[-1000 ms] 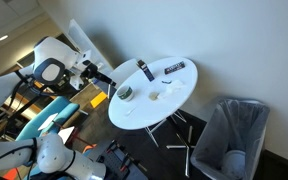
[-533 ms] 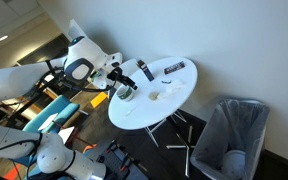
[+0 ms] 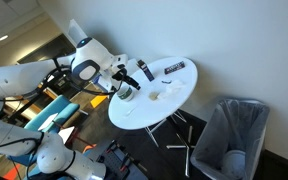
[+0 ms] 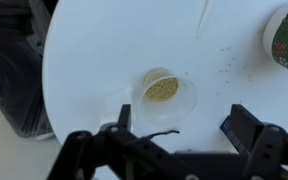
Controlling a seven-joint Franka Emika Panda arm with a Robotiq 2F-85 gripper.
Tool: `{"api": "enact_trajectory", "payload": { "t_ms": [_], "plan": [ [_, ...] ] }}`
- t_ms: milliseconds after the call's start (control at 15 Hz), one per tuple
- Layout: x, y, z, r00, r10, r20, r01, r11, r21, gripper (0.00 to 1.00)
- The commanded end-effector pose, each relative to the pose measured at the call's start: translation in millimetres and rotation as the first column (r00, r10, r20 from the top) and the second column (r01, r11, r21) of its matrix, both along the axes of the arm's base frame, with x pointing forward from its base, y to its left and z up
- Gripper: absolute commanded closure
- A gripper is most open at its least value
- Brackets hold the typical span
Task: Pour the contents in the clear cup into the white and green mug
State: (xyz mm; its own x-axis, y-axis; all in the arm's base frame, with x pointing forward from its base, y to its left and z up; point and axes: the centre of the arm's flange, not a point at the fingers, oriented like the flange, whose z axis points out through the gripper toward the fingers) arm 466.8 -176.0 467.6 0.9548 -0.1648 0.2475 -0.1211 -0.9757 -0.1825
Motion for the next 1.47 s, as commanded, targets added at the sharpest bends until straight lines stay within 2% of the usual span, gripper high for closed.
{"api": "enact_trajectory", "payload": {
  "t_ms": [0, 333, 600, 1000, 1067, 1200, 1400],
  "plan": [
    [52.8, -10.9, -28.1, 0.997, -0.082, 0.010, 0.081, 0.993, 0.088, 0.00],
    [78.9, -15.9, -72.6, 0.988, -0.149, -0.043, 0.152, 0.983, 0.101, 0.00],
    [83.4, -22.3, -95.6, 0.977, -0.182, -0.108, 0.186, 0.982, 0.033, 0.00],
    [89.9, -29.3, -105.5, 0.967, -0.217, -0.136, 0.216, 0.976, -0.025, 0.02],
    [91.7, -29.3, -106.5, 0.967, -0.215, -0.136, 0.213, 0.977, -0.028, 0.26],
    [94.2, -28.8, -107.1, 0.969, -0.208, -0.134, 0.206, 0.978, -0.029, 0.30],
    [97.0, -26.2, -108.7, 0.971, -0.198, -0.131, 0.198, 0.980, -0.020, 0.54]
  ]
}}
